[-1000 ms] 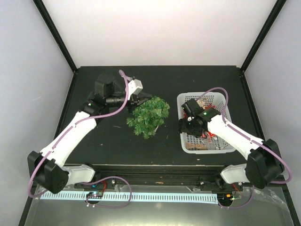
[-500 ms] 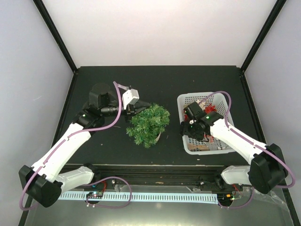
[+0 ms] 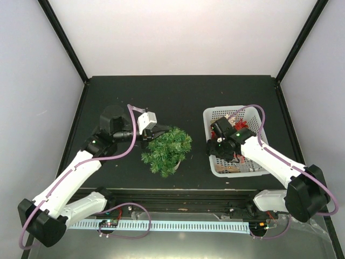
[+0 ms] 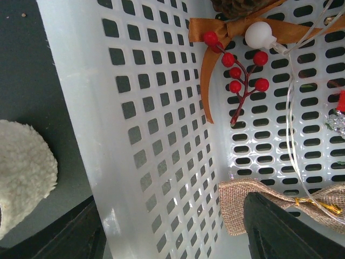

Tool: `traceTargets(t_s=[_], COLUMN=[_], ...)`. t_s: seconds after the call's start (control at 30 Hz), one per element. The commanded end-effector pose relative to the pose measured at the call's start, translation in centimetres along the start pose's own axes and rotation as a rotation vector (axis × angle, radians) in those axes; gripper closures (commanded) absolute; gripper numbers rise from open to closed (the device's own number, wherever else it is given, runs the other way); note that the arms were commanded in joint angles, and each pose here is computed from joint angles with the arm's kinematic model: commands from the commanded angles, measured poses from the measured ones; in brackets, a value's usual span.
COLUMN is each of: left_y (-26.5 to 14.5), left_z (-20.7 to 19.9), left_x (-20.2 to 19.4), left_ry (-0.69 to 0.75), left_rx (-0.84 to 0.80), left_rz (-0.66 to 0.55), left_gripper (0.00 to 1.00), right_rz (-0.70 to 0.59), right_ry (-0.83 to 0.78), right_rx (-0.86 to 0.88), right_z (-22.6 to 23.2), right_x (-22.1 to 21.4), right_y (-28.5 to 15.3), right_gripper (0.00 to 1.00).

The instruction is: Decorate the small christmas tree

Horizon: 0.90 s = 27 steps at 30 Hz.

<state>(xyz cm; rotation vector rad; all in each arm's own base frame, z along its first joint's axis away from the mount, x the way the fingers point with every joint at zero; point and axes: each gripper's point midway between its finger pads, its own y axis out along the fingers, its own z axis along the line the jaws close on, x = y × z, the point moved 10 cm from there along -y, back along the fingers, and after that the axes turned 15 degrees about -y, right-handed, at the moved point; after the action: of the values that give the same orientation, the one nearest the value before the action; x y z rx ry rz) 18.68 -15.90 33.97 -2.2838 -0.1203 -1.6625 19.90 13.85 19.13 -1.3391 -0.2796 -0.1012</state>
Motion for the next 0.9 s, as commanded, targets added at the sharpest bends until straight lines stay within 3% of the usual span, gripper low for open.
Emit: traceTargets(t_s=[0.0, 0.3, 0.73, 0.87], left_y=[-0.7, -1.2, -2.6, -3.9], left_z=[-0.9, -0.9, -1.9, -2.8], left_x=[0.6, 0.9, 4.1, 6.4], left_ry=[0.054, 0.056, 0.104, 0.140], left_rx=[0.005, 0.072, 0.148, 0.214], left_rz=[-0.043, -0.045, -0.074, -0.110], left_gripper=[0.98, 0.81, 0.47, 0.23], right_rz=[-0.017, -0.032, -0.069, -0.134], right_ry=[0.010, 0.006, -0.023, -0.029], right_rx=[0.010, 0.011, -0.008, -0.092], right_z=[0.1, 0.1, 0.8, 0.5], right_x=[-0.1, 0.2, 1.7, 2.9], right_y=[-0.4, -0.6, -1.9, -3.7], right_gripper=[0.30, 0.30, 0.30, 0.30])
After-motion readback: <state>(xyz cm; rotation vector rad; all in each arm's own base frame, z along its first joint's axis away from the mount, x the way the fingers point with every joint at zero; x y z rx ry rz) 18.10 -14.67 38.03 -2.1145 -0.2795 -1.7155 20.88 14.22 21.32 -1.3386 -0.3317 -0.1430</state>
